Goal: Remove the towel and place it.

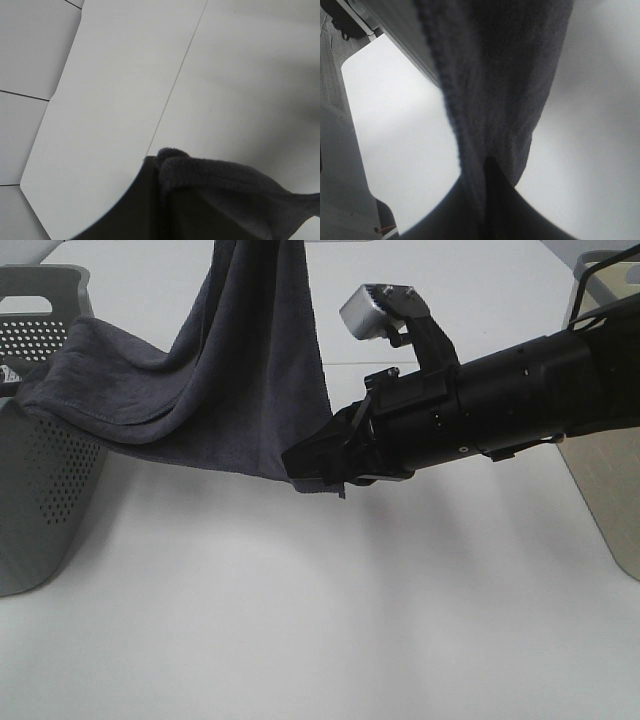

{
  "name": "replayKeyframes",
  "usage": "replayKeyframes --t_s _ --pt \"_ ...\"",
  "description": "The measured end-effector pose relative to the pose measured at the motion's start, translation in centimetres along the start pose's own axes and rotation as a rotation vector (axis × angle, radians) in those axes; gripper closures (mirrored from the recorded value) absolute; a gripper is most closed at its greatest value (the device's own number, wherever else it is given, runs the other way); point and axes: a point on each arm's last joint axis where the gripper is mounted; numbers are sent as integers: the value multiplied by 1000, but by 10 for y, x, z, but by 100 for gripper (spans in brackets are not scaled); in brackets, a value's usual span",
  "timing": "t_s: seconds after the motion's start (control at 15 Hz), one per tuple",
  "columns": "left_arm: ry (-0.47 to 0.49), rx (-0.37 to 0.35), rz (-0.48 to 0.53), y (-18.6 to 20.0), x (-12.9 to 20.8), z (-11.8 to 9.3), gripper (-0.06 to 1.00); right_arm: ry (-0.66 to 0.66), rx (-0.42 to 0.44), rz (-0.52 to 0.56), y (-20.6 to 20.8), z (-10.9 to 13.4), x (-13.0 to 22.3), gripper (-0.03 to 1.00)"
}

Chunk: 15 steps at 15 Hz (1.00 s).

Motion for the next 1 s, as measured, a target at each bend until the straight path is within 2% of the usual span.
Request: replayKeyframes --t_s 0.07,0.2,0.4,0.53,0.67,0.73,0.8,1.0 --pt "0 0 0 0 0 0 94 -55 6 -1 4 3 -2 97" --pt "2 0 1 0 0 0 94 -146 77 5 15 4 -5 97" --pt "25 3 4 0 0 0 94 -156 147 27 33 12 -13 97" --pt "32 3 4 0 0 0 94 -155 193 86 50 21 -32 97" --pt "35 3 4 0 0 0 94 -160 307 209 71 24 -54 97" --pt "35 2 2 0 0 0 94 -165 397 266 84 23 -64 97" --pt "39 -2 -6 0 -1 0 94 -172 534 342 111 28 -84 97" --pt "102 -26 -63 0 -6 3 94 -181 662 409 139 34 -100 97"
Point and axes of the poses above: a point on each arm's last joint axis where the gripper is mounted, y pointing back along that axis away from the gripper, z along the wrist's bending axis when the last joint is at zero, x = y × z, and after that the axes turned 3 degrees about -y, right-handed
